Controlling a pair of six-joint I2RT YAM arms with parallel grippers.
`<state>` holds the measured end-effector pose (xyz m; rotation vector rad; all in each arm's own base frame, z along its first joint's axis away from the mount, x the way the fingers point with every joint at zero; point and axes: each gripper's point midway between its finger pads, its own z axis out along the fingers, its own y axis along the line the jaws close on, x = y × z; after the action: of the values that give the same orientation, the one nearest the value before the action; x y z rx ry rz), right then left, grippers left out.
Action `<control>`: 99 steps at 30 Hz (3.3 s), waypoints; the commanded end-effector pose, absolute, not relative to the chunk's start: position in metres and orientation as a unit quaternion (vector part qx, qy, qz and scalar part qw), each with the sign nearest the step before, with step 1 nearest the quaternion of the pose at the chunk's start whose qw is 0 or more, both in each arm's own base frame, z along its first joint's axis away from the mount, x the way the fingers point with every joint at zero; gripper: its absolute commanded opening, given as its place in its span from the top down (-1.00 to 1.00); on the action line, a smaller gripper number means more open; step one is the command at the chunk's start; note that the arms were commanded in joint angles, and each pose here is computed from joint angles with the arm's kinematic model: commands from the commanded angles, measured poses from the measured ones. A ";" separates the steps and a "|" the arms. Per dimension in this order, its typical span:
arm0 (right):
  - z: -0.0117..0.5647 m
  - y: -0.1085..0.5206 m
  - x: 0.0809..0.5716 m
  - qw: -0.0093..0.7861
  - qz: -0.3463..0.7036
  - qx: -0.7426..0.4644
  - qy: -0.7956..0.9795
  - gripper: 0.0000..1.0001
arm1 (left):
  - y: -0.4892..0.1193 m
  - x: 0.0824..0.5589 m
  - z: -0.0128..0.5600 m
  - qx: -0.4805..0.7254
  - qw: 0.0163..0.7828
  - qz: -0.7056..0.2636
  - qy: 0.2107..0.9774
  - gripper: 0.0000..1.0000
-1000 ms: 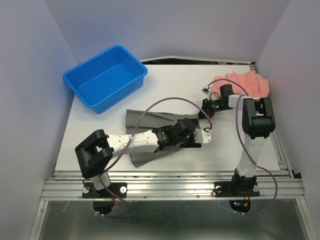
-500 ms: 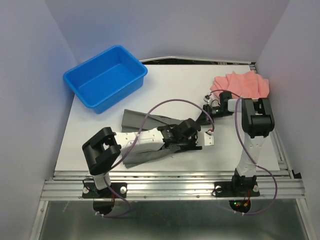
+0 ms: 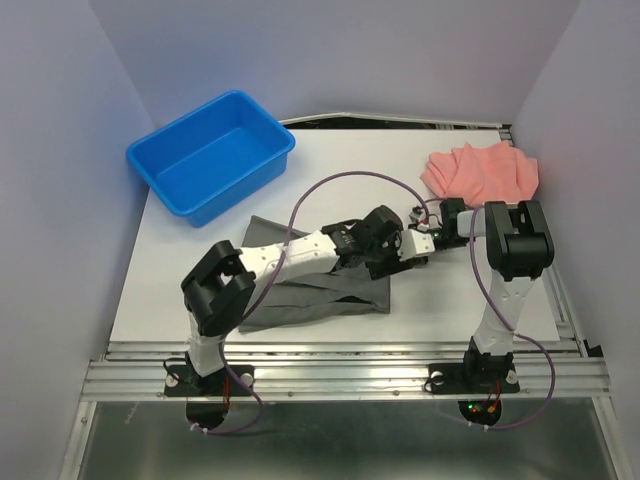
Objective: Fold and stack the skirts
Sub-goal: Fold the skirt
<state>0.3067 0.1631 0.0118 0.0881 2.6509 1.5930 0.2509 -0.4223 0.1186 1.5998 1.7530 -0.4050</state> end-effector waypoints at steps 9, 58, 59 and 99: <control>-0.008 0.156 0.294 0.013 0.477 0.053 0.877 0.99 | -0.423 0.266 0.089 0.682 0.280 -0.201 0.645 -0.44; 0.121 0.126 0.342 0.175 0.400 -0.177 0.882 -0.22 | -0.321 0.279 0.187 0.540 0.275 -0.263 0.750 -0.28; 0.137 0.123 0.346 0.196 0.390 -0.209 0.875 -0.22 | -0.298 0.271 0.179 0.527 0.260 -0.257 0.767 -0.26; 0.160 0.234 0.263 0.149 0.453 -0.379 0.793 0.15 | -0.293 0.420 0.118 0.492 0.249 -0.195 0.811 -0.08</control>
<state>0.1999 0.2451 0.1004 -1.3442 2.4386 1.2361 0.4174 -0.2985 0.0409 1.3666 2.3882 -0.5237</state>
